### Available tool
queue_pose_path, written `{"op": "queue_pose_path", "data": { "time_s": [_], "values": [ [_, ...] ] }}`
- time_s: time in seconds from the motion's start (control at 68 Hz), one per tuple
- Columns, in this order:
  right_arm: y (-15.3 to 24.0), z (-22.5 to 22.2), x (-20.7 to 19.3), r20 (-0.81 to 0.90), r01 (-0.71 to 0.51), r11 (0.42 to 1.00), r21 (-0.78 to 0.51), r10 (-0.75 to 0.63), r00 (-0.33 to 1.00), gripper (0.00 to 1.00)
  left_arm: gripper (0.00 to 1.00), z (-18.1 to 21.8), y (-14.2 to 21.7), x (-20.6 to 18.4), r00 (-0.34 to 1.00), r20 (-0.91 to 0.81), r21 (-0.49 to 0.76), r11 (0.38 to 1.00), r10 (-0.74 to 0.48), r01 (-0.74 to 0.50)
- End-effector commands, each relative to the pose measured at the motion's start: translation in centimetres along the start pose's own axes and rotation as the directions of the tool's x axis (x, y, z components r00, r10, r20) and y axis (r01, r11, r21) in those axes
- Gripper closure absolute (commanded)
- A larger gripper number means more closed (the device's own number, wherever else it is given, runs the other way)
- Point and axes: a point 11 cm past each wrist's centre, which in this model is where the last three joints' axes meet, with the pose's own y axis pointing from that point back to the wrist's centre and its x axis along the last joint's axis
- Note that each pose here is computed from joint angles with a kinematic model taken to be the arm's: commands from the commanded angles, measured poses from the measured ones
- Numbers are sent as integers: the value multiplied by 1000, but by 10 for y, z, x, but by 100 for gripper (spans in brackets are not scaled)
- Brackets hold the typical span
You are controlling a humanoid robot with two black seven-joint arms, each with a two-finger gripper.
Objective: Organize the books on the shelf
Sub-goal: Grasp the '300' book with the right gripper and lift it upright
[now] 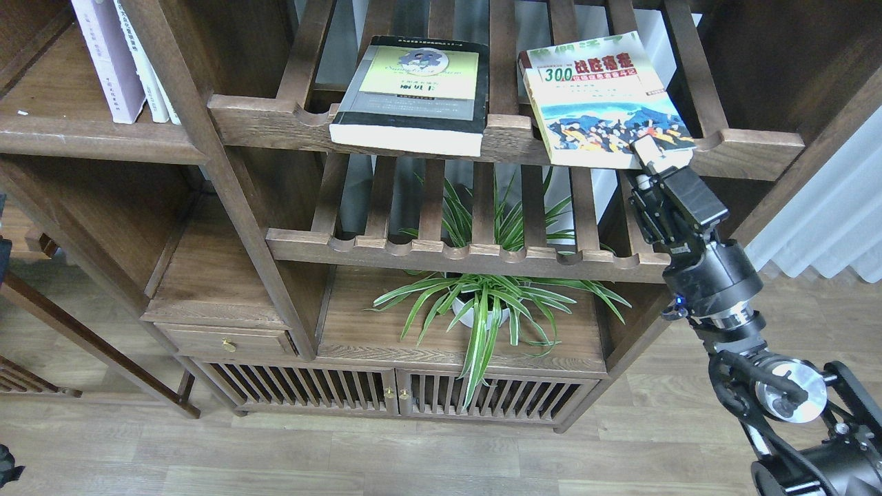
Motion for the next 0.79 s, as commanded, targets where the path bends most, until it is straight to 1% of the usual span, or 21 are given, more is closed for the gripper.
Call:
{"op": "queue_pose_path", "data": {
  "time_s": [0.0,0.059,0.103,0.162,0.191,0.206,0.25,0.265,0.28,0.574,0.706,0.78],
  "values": [
    [1,-3,-1,-16,1,1000,-9,-1,1000,56,1,-1,-1,0,1000,-1,5,1000,-1,1],
    [2,-4,-3,-21,11,1000,-10,-11,1000,60,1,-2,-1,-1,1000,-3,7,1000,-2,2],
    [2,-4,-4,-24,26,1000,-11,-26,999,67,1,-2,-1,-1,1000,-4,7,1000,-4,4],
    [4,-3,-4,-20,26,1000,-12,-26,999,72,1,-2,-2,-1,1000,-4,6,1000,-5,5],
    [6,0,-2,-15,20,1000,-17,-20,1000,76,1,-2,-2,-1,1000,-4,6,1000,-5,5],
    [9,1,0,-10,12,1000,-19,-12,1000,82,1,-2,-2,-1,1000,-3,6,1000,-3,3],
    [12,4,1,-3,4,1000,-19,-4,1000,89,1,-2,-2,0,1000,-2,5,1000,-2,2],
    [13,5,3,0,-2,1000,-22,2,1000,94,1,-1,-2,0,1000,-1,3,1000,-2,2],
    [14,5,3,0,-4,1000,-22,4,1000,95,1,-1,-2,0,1000,-1,3,1000,-2,2],
    [31,12,11,19,-50,998,-27,51,999,96,1,-1,-1,1,1000,0,3,1000,0,0],
    [55,23,21,51,-117,993,-33,119,992,96,1,-2,1,3,1000,-7,6,1000,12,-12],
    [73,31,27,75,-164,986,-36,166,983,96,1,-5,1,-1,999,-45,-3,1000,12,-12]
  ]
}}
